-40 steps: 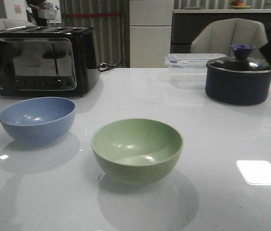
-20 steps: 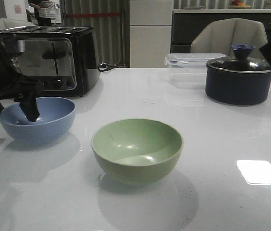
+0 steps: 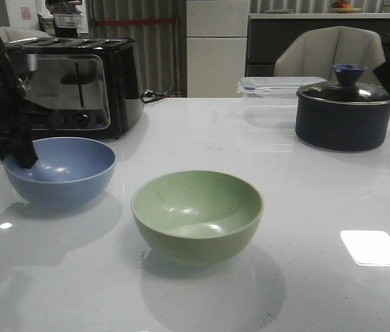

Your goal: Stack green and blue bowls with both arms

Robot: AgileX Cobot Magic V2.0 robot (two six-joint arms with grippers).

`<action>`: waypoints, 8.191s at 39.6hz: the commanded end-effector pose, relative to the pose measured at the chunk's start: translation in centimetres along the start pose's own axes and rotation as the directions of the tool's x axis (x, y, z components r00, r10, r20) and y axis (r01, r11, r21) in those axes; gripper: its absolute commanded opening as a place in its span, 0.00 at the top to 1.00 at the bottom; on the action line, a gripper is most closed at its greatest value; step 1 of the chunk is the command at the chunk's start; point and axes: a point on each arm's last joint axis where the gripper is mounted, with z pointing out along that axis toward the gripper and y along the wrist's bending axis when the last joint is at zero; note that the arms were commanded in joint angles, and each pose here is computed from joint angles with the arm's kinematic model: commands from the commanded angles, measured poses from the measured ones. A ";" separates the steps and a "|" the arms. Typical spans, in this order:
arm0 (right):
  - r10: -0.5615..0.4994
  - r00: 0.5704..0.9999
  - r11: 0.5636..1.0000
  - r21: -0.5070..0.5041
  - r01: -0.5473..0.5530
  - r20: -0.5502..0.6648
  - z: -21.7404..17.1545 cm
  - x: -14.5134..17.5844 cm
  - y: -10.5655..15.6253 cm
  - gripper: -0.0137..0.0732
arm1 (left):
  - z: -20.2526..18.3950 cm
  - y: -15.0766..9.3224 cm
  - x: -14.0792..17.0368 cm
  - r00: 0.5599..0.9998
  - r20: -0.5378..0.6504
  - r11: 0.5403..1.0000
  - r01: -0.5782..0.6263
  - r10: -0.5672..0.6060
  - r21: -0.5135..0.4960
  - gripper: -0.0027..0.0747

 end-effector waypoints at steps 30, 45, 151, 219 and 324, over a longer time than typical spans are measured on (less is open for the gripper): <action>-0.017 0.996 1.000 0.016 0.016 0.090 -0.7 -1.3 -0.1 0.43 | -11.4 -13.2 0.4 0.935 0.242 0.904 -0.324 0.260 0.280 0.85; -0.017 0.996 1.000 0.016 0.016 0.090 -0.7 -1.3 -0.1 0.43 | -6.7 -16.1 0.6 0.938 0.193 0.890 -0.338 0.290 0.306 0.85; -0.026 0.999 1.000 0.013 0.025 0.047 -0.7 -0.9 0.0 0.78 | -22.6 -6.1 19.9 0.808 0.515 0.895 -0.418 0.288 0.154 0.84; -0.026 0.999 1.000 0.011 0.025 0.040 -0.7 -0.8 0.0 0.78 | -15.8 -0.1 30.0 0.306 0.952 0.982 0.185 -0.016 -0.042 0.85; -0.106 0.762 0.791 0.519 -0.325 0.638 -2.9 15.7 -2.8 0.78 | -15.3 -0.2 30.0 0.272 0.962 0.986 0.151 0.026 -0.069 0.85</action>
